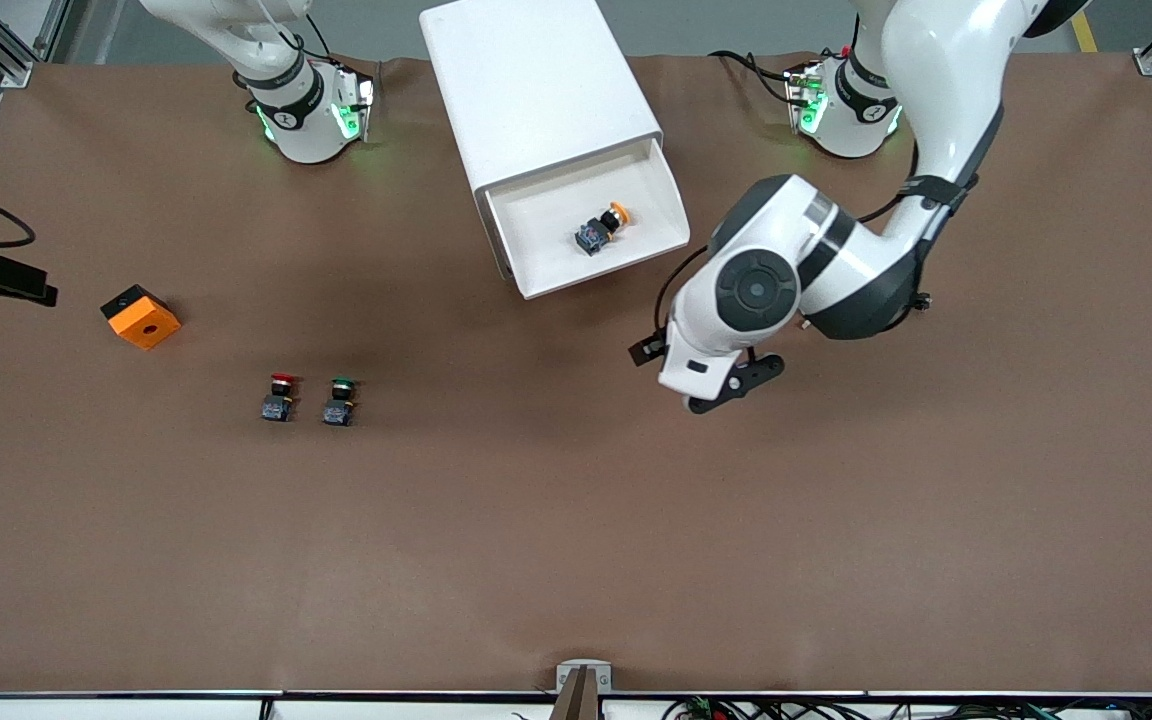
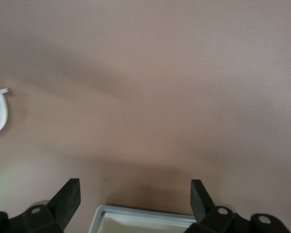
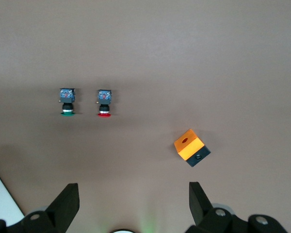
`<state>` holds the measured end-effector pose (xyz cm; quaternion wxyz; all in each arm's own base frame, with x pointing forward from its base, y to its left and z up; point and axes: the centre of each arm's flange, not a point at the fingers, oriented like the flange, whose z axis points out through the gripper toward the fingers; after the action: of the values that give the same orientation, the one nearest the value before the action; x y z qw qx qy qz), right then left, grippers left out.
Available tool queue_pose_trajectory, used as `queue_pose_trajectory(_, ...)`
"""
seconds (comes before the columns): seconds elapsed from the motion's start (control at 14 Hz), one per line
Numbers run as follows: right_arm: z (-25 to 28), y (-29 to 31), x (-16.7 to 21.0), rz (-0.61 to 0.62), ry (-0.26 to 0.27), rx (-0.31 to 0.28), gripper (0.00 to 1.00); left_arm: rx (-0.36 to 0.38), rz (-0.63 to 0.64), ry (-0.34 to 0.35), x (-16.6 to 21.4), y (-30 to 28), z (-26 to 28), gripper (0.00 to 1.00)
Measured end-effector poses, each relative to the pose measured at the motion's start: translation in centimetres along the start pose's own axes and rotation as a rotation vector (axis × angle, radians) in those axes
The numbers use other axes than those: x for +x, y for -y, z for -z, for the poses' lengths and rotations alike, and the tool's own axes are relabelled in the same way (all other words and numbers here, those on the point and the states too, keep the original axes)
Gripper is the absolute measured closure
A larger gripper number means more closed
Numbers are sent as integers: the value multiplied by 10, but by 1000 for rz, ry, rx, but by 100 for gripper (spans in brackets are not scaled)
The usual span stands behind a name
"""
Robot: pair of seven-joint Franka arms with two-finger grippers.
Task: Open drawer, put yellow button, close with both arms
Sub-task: 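Place the left gripper against the open drawer front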
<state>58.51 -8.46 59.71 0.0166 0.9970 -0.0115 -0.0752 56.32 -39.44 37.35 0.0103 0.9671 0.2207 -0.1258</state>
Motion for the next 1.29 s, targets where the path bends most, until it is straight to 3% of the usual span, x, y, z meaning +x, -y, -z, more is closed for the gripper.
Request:
queue_pose_trajectory(0.21,7,-6,-1,-6,-8,-55,0,-13,-8,-6,-2,-3,-1,0)
queue_pose_trajectory(0.5,29,-2,-4,-1,-52,-66,0,-106,-50,-46,-16,-19,11,0)
queue_pose_trajectory(0.64,29,0,-7,0,-32,-60,0,-158,-68,-83,-27,-24,21,0)
queue_pose_trajectory(0.86,28,2,-13,-44,-1,7,0,-205,-121,-156,-57,-24,17,0)
queue_pose_trajectory(1.07,47,-16,-28,-116,-43,119,0,-205,-178,-195,-87,-19,-9,0)
queue_pose_trajectory(1.29,68,-16,-46,-116,-80,117,0,-156,-209,-187,-102,-13,-38,0)
